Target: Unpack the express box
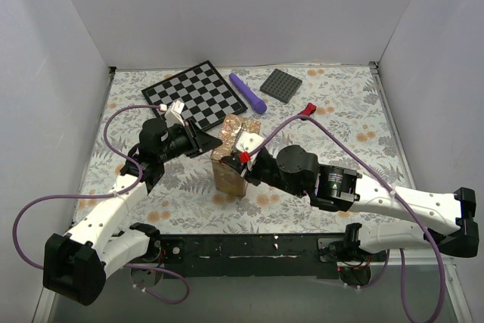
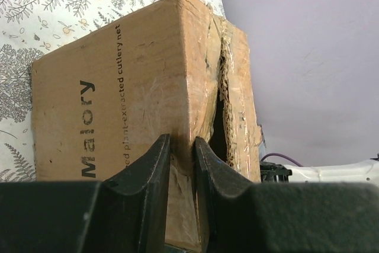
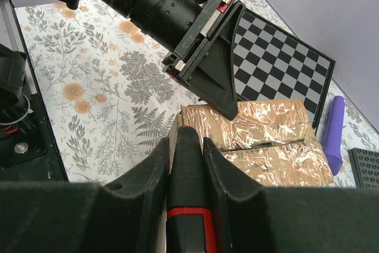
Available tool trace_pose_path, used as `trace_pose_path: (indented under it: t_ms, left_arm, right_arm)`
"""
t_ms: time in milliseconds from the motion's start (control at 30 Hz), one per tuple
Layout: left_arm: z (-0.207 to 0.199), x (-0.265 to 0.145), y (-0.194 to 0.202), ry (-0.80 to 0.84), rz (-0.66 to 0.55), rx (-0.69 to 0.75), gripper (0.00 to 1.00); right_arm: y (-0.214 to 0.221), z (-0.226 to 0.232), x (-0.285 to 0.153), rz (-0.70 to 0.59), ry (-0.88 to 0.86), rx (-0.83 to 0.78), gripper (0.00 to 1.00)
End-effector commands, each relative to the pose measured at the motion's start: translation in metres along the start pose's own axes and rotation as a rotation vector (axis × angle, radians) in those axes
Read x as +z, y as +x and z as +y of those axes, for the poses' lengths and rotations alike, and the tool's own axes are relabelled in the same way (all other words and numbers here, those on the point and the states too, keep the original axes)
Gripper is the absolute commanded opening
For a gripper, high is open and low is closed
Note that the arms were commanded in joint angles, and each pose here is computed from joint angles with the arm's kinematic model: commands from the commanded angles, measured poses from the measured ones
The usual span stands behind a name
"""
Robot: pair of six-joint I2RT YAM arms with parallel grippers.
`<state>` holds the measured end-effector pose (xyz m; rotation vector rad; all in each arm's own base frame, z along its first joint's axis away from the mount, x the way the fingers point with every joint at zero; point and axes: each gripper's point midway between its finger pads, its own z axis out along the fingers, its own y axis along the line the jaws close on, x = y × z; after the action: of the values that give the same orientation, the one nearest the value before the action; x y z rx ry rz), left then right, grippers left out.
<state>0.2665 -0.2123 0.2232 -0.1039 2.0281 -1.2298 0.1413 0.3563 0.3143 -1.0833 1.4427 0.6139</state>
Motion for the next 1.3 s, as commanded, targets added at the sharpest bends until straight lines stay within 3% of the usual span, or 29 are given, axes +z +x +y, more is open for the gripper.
trace_pose_path:
  t_ms: [0,1267]
  left_arm:
    - [-0.008,-0.001,-0.019,0.034,-0.08,0.044,0.0]
    - [-0.003,0.009,-0.011,0.076,-0.041,0.011,0.0]
  right_arm:
    - [0.057,-0.001,-0.017,0.178,0.0,-0.089,0.01]
    - [0.074,-0.003,-0.056,0.258,-0.097,-0.23,0.01]
